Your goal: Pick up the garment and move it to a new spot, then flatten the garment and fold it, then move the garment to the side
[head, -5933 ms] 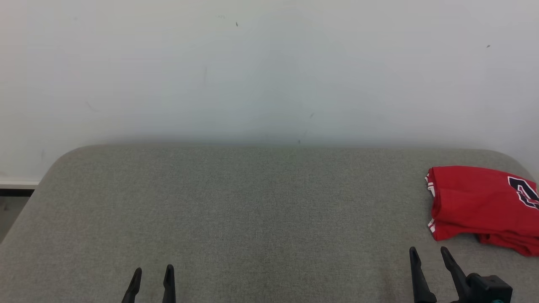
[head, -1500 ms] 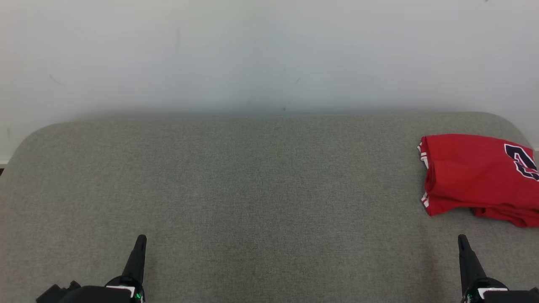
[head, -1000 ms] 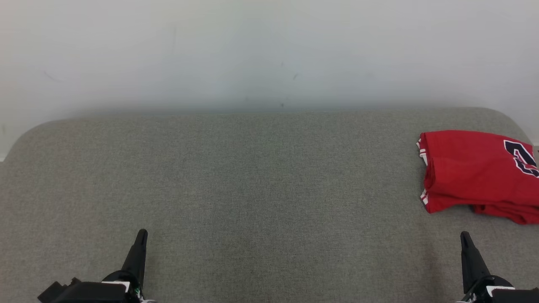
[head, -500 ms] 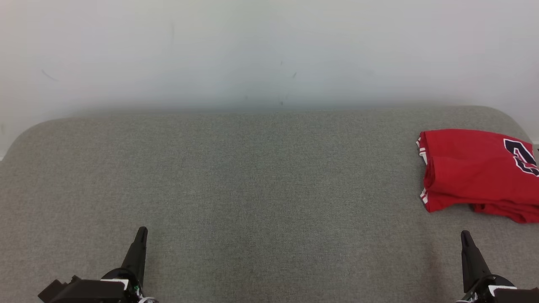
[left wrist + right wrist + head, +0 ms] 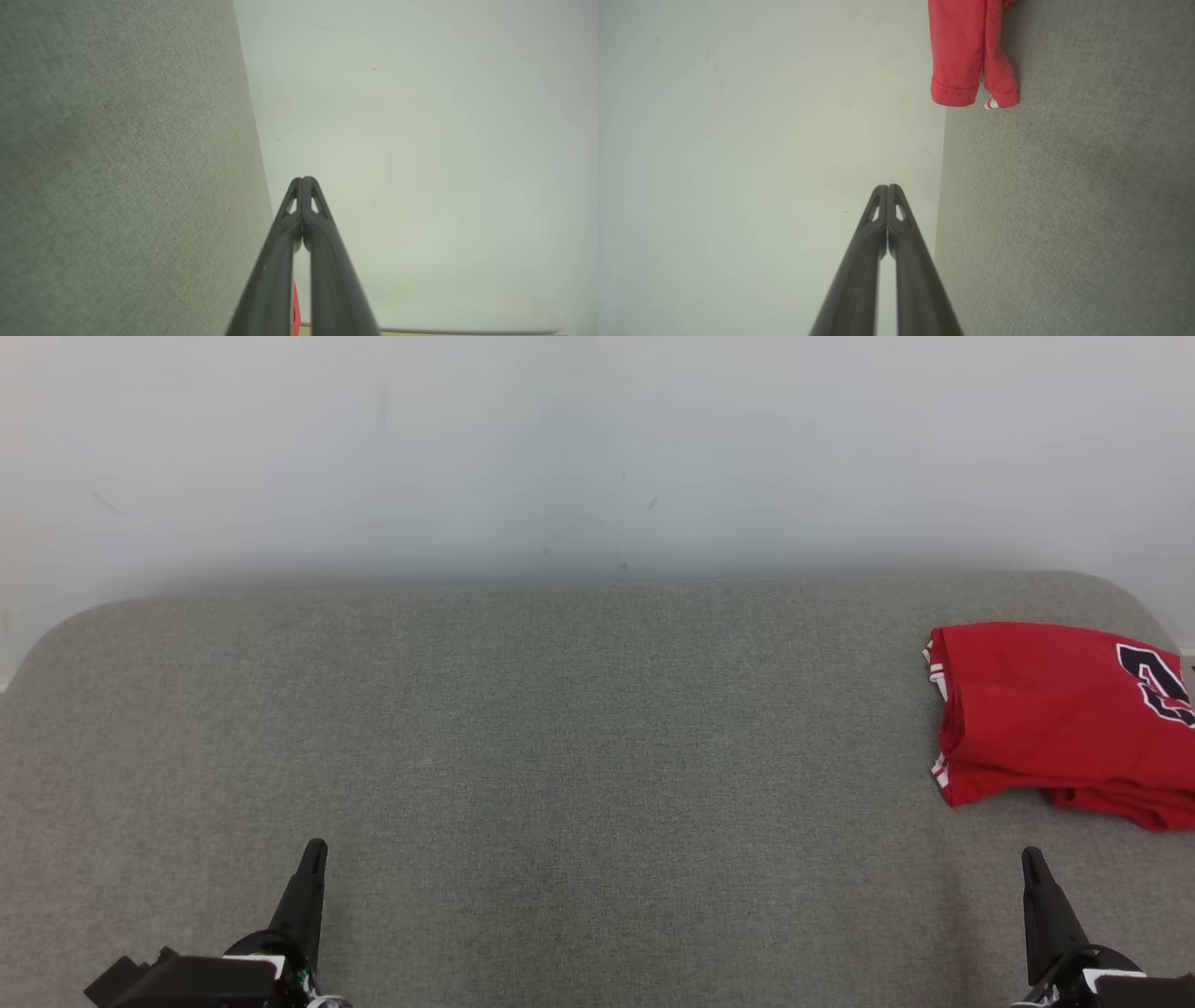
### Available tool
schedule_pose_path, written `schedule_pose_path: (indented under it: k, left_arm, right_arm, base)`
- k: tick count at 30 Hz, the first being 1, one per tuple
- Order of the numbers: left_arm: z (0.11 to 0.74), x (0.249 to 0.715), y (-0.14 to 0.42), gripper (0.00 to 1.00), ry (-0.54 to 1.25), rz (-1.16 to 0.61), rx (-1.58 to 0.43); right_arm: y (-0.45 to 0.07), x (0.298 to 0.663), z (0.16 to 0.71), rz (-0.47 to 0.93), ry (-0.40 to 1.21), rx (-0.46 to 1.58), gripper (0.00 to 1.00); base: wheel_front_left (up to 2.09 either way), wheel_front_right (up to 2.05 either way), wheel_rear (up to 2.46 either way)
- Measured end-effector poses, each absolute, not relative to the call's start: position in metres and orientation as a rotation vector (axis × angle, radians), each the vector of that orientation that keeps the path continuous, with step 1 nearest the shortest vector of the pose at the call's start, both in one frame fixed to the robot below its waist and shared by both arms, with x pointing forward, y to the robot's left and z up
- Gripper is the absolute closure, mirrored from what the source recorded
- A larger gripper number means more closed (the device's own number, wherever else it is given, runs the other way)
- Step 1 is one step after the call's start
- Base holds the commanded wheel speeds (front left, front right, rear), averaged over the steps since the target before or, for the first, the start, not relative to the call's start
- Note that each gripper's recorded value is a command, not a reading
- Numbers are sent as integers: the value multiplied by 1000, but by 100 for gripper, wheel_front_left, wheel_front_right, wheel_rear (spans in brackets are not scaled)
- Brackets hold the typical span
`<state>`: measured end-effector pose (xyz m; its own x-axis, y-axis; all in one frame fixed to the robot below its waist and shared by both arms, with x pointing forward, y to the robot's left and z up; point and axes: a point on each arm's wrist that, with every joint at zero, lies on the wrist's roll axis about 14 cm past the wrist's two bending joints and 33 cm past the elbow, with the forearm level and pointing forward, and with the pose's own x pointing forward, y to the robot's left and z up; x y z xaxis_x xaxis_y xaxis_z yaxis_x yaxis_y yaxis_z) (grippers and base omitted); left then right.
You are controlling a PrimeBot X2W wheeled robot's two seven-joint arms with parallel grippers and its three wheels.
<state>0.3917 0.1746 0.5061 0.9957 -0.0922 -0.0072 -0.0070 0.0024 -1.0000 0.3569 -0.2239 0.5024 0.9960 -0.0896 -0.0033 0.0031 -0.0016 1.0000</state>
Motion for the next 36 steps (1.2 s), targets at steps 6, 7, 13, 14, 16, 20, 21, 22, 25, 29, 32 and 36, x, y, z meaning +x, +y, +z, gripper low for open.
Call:
schedule_pose_path:
  k: [6,7,13,14,16,20,21,22,25,29,32,36]
  left_arm:
    - [506,392,175,100,78,-67,-1568]
    - [506,392,175,100,78,-67,-1568]
    - [506,392,175,100,78,-67,-1568]
    - [506,392,175,100,78,-67,-1568]
    - [506,392,175,100,78,-67,-1568]
    - [506,392,175,100,78,-67,-1568]
    - [506,392,175,100,78,-67,-1568]
    - [506,392,175,100,78,-67,-1568]
    - [506,392,175,100,78,-67,-1568]
    - [506,392,174,100,78,-67,-1568]
    - [506,392,174,100,78,-67,-1568]
    - [506,392,174,100,78,-67,-1568]
  right_arm:
    - [-224,357,502,-73,-68,1571,100]
    - [-224,357,502,-73,-68,1571,100]
    - [-224,357,502,-73,-68,1571,100]
    - [-224,357,503,-73,-68,1571,100]
    - [-224,357,502,-73,-68,1571,100]
    - [-224,357,503,-73,-68,1571,100]
    - [-224,357,502,-73,-68,1571,100]
    - [-224,357,502,-73,-68,1571,100]
    - [-224,357,503,-73,-68,1571,100]
    - [-224,357,502,-73,-68,1571,100]
    - [-224,357,502,-73,-68,1571,100]
    - [-224,357,502,-73,-68,1571,100]
  base:
    - [0,0,0]
    - [0,0,0]
    - [0,0,0]
    - [0,0,0]
    - [0,0,0]
    - [0,0,0]
    - [0,0,0]
    - [0,0,0]
    - [0,0,0]
    - [0,0,0]
    - [0,0,0]
    - [0,0,0]
